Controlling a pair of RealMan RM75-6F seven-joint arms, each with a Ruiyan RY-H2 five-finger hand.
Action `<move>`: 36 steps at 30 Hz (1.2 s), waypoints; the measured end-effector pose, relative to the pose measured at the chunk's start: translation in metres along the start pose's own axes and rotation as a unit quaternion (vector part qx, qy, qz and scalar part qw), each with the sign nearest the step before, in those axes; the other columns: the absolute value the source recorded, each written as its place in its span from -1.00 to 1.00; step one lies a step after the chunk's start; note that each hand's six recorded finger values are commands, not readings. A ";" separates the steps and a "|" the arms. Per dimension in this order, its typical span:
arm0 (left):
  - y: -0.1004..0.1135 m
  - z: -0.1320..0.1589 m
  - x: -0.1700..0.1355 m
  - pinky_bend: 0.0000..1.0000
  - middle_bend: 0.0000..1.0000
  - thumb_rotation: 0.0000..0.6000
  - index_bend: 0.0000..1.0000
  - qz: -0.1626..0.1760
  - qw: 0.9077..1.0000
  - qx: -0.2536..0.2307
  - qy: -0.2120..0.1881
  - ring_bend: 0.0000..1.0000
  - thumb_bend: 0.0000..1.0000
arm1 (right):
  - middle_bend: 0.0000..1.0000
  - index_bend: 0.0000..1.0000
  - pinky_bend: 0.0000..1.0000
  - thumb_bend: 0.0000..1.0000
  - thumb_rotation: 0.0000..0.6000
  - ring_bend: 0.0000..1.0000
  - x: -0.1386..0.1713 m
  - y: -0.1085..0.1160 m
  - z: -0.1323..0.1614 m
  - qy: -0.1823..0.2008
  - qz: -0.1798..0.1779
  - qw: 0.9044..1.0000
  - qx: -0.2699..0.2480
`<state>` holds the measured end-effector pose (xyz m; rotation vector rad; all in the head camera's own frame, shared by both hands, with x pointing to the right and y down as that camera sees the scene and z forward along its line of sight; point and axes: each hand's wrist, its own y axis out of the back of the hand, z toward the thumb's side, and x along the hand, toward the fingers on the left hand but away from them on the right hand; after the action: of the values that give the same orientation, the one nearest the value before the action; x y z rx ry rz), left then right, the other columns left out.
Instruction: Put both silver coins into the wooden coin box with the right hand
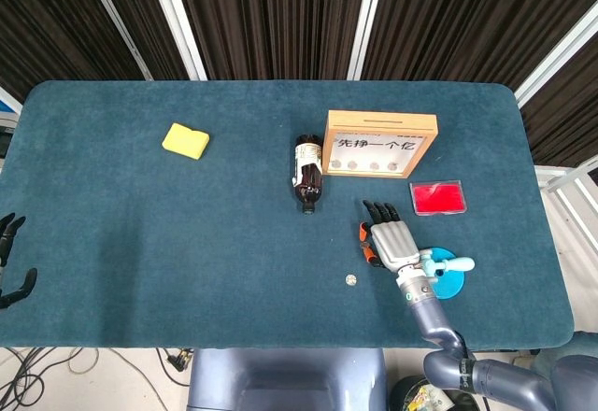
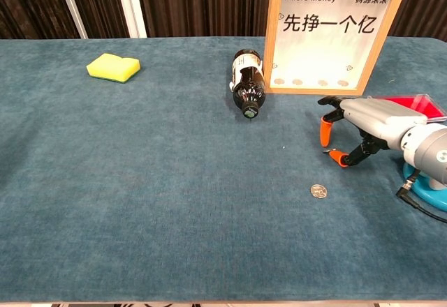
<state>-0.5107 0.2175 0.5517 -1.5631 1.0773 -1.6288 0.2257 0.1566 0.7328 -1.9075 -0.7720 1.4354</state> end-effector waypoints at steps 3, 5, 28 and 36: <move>-0.001 -0.001 0.000 -1.00 -1.00 1.00 -0.88 -0.003 1.000 0.000 0.002 -1.00 -0.21 | -1.00 0.05 -1.00 -0.05 1.00 -1.00 0.000 0.000 0.000 -0.001 -0.001 1.000 -0.002; -0.001 -0.001 0.000 -1.00 -1.00 1.00 -0.88 -0.004 1.000 -0.002 0.004 -1.00 -0.21 | -0.99 0.08 -1.00 -0.06 1.00 -1.00 -0.001 0.000 0.000 -0.002 -0.001 1.000 -0.003; -0.001 -0.002 -0.001 -1.00 -1.00 1.00 -0.87 -0.008 1.000 -0.002 0.009 -1.00 -0.21 | -0.99 0.16 -1.00 -0.05 1.00 -1.00 -0.003 0.002 0.003 -0.004 -0.008 1.000 -0.010; -0.002 -0.002 -0.001 -1.00 -1.00 1.00 -0.87 -0.011 1.000 -0.001 0.010 -1.00 -0.21 | -0.99 0.17 -1.00 -0.05 1.00 -1.00 -0.003 0.002 0.003 -0.004 -0.007 1.000 -0.009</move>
<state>-0.5127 0.2194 0.5532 -1.5683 1.0769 -1.6618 0.2220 0.1533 0.7329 -1.9061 -0.8028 1.4335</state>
